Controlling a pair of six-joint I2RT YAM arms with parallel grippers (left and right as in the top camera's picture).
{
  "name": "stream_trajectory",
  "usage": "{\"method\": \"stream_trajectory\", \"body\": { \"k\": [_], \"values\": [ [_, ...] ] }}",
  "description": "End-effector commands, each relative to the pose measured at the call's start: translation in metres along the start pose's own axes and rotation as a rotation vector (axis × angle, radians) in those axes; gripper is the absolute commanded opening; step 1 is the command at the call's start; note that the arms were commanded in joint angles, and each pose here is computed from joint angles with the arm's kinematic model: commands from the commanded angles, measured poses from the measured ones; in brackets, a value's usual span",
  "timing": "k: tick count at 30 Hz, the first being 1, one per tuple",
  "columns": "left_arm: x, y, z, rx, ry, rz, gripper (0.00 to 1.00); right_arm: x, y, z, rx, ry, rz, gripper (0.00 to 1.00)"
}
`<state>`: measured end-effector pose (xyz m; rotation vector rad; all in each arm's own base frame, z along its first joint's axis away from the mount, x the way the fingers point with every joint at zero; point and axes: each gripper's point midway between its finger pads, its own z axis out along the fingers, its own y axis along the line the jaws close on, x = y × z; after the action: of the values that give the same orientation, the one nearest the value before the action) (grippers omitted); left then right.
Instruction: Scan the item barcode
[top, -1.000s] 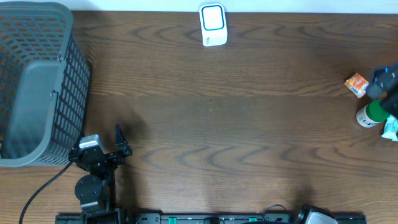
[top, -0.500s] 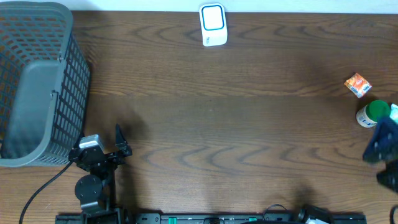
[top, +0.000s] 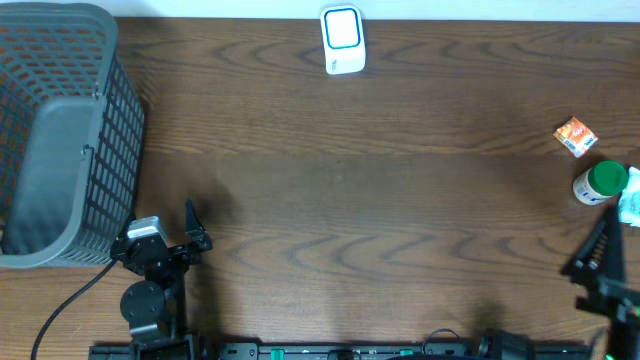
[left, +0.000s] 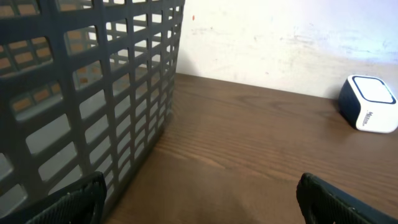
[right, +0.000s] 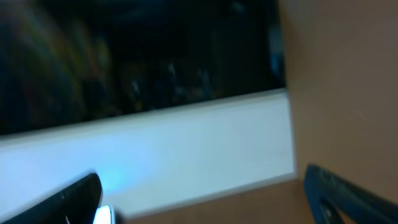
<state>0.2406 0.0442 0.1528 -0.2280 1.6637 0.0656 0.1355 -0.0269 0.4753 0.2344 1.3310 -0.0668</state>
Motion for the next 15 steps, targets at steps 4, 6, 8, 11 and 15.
{"method": "stream_trajectory", "body": {
  "k": [4,6,8,11,15],
  "values": [
    [0.015,-0.001,0.001,0.006,0.043,0.006,0.98,0.062,0.016,0.014,-0.162,-0.029,0.012,0.99],
    [0.015,-0.001,0.001,0.006,0.043,0.006,0.98,0.079,0.022,0.016,-0.206,-0.052,0.022,0.99],
    [0.015,-0.001,0.001,0.006,0.043,0.006,0.98,0.093,0.026,0.017,-0.24,-0.076,0.031,0.99],
    [0.015,-0.001,0.001,0.006,0.043,0.006,0.98,0.112,0.03,0.019,-0.276,-0.132,0.041,0.99],
    [0.015,-0.001,0.001,0.006,0.043,0.006,0.98,0.137,0.032,0.02,-0.306,-0.191,0.05,0.99]
  ]
}}
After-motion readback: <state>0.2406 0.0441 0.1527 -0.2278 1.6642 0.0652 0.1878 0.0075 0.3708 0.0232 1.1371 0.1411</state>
